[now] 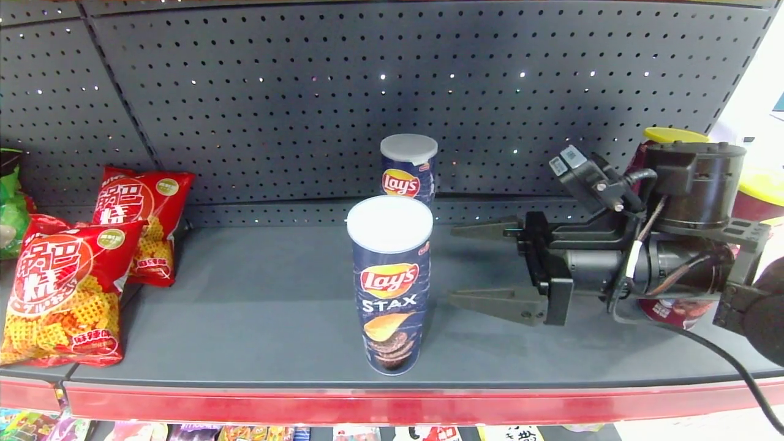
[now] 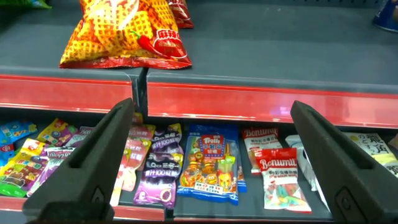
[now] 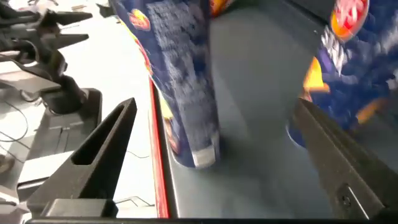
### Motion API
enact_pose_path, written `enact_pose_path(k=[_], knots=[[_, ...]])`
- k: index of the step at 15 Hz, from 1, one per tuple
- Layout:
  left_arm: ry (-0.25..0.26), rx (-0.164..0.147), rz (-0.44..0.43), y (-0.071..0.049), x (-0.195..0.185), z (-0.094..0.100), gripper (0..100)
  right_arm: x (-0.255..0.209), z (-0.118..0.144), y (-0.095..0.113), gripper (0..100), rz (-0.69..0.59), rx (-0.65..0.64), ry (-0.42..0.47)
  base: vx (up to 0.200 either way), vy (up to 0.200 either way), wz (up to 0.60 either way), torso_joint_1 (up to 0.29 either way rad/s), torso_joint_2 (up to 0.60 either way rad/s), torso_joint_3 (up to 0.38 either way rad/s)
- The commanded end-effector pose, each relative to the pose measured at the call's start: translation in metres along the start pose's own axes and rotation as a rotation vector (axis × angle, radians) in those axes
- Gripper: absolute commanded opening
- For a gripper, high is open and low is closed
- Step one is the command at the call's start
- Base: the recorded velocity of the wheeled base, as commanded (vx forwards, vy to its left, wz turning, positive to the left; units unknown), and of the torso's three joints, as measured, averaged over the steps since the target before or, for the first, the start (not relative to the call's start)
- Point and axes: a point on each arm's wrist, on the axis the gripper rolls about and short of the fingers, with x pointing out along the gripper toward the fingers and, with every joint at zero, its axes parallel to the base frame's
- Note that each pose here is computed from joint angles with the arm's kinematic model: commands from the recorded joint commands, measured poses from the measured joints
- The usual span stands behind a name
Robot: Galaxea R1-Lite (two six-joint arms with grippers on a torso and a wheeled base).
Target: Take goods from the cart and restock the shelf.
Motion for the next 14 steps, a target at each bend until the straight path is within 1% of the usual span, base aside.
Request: enact_pose_path(k=[1,3,6,11,12,14], knots=[[0.002,0.000,0.000,0.000,0.000,0.000,100,0.020,0.002,-0.001,100,0.043,-0.008,-0.003,0.000,0.000,0.00,0.000,0.00,0.000],[0.002,-0.001,0.000,0.000,0.000,0.000,100,0.034,0.007,0.002,100,0.068,-0.021,-0.012,0.000,0.000,0.00,0.000,0.00,0.000],[0.002,0.000,0.000,0.000,0.000,0.000,100,0.050,0.005,0.008,100,0.103,-0.018,-0.006,0.000,0.000,0.00,0.000,0.00,0.000],[0.002,0.000,0.000,0.000,0.000,0.000,100,0.056,0.004,0.008,100,0.115,-0.019,-0.003,0.000,0.000,0.00,0.000,0.00,0.000],[0.002,-0.001,0.000,0.000,0.000,0.000,100,0.056,0.004,0.008,0,0.115,-0.019,-0.003,0.000,0.000,0.00,0.000,0.00,0.000],[0.002,-0.001,0.000,0.000,0.000,0.000,100,0.055,0.004,0.008,0,0.114,-0.020,-0.004,0.000,0.000,0.00,0.000,0.00,0.000]])
